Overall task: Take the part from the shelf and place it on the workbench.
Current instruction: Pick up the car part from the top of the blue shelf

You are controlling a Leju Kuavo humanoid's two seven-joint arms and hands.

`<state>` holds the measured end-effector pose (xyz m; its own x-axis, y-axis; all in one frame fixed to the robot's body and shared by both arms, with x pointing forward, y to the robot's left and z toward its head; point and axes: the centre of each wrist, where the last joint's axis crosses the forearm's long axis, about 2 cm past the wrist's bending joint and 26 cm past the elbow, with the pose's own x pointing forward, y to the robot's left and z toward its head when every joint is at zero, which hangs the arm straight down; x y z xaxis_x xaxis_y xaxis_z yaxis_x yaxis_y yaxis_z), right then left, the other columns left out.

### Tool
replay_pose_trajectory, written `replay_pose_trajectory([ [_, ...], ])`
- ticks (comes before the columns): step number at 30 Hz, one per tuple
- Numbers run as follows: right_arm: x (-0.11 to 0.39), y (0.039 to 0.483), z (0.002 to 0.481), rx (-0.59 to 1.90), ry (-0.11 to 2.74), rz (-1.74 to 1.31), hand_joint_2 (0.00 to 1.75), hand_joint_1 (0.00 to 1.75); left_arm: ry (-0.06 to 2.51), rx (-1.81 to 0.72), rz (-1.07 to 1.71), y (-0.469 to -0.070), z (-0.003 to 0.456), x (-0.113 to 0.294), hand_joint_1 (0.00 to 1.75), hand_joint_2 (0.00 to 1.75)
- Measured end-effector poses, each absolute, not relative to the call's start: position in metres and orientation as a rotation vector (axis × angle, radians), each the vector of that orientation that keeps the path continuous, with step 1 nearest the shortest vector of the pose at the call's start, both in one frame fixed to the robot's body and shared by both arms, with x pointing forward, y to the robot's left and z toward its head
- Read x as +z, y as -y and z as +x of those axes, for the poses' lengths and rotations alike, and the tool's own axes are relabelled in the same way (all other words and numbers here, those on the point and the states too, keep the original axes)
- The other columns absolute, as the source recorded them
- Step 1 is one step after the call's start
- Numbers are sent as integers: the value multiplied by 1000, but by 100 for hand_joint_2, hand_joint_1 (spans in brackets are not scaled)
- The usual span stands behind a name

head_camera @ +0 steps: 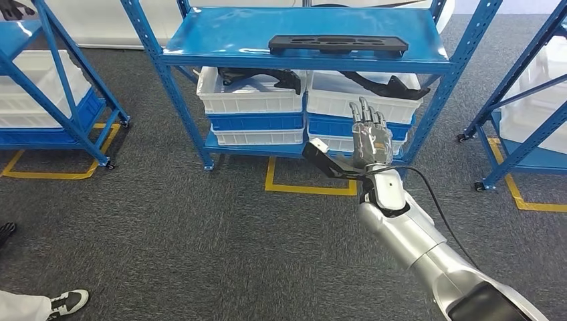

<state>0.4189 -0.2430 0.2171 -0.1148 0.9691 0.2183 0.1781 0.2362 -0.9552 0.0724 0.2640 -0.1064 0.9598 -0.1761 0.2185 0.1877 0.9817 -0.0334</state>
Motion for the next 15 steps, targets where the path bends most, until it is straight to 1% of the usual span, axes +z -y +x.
replay_pose_trajectory([
  [11,222,240,420,1007,1532,-1123,175,0,208,-186,-52,-265,69,-107,0,0],
  [15,216,240,417,1014,1517,-1116,175,0,206,-185,-54,-264,68,-107,0,0],
])
